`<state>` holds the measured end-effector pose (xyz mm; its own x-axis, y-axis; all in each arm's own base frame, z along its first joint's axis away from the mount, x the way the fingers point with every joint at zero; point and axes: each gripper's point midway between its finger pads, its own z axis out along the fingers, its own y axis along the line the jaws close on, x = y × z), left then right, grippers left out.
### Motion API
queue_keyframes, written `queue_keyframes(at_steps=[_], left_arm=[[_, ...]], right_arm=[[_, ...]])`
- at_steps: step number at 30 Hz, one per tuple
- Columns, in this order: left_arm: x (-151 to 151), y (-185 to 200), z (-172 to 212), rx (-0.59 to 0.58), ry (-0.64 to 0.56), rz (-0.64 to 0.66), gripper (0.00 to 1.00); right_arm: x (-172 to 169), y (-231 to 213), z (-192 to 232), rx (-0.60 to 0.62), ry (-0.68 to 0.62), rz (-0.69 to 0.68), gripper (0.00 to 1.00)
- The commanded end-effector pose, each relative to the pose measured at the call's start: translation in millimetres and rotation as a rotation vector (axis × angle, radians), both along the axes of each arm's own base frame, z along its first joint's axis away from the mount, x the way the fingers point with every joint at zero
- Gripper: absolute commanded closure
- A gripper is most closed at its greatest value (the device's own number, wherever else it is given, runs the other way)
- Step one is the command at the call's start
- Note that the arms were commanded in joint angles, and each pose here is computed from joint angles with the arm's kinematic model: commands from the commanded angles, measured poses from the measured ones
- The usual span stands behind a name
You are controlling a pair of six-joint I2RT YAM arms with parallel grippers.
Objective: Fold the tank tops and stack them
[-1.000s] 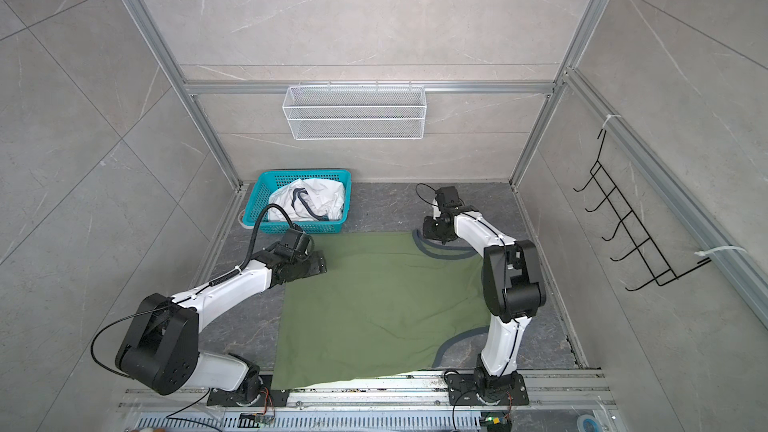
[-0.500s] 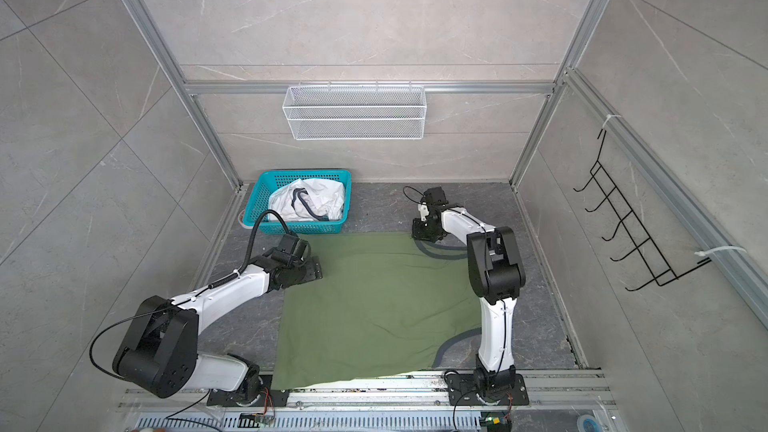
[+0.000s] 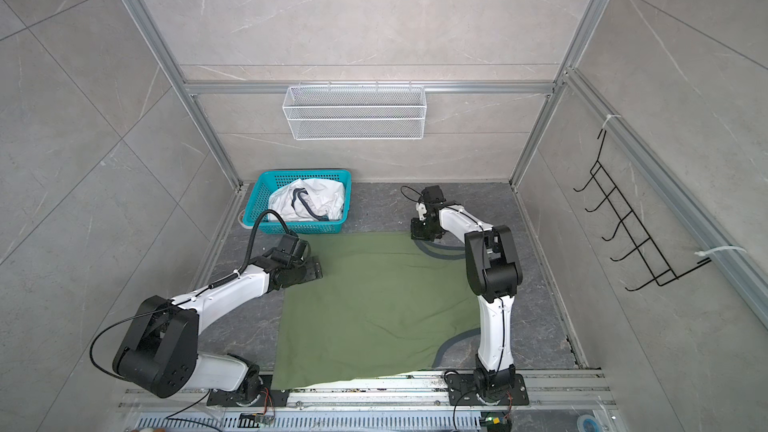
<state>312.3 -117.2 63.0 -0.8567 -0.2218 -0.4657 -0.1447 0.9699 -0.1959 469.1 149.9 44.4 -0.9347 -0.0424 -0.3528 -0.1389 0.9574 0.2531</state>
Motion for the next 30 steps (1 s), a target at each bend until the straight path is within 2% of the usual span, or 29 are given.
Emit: queue_keyframes(at_steps=[1,6,16,20,21,22,25,30], left_arm=[[3,2,-1,0.004,-0.007,0.011,0.18],[4,2,-3,-0.002,-0.008,0.016,0.18],[5,-1,0,-0.007,0.001,0.001,0.18],[4,-3,0,-0.013,0.004,-0.003,0.18],[3,-4,-1,-0.017,0.009,-0.007,0.18],[3,-4,-1,-0.02,0.011,-0.009,0.18],[0,-4,0,-0.021,0.018,-0.014,0.18],[-8,-7,8,-0.047,0.014,-0.032,0.18]], right_arm=[[9,-11,38,-0.093,-0.082,-0.006,1.0],[18,-26,45,-0.211,-0.102,-0.018,1.0],[44,-32,12,-0.327,-0.071,-0.004,1.0],[52,-38,-2,-0.443,-0.054,0.011,1.0],[53,-41,-3,-0.482,-0.049,0.009,0.94],[54,-45,-3,-0.513,-0.044,0.001,0.85],[50,-49,10,-0.528,-0.057,-0.026,0.63],[25,-44,49,-0.448,-0.112,-0.069,0.49]])
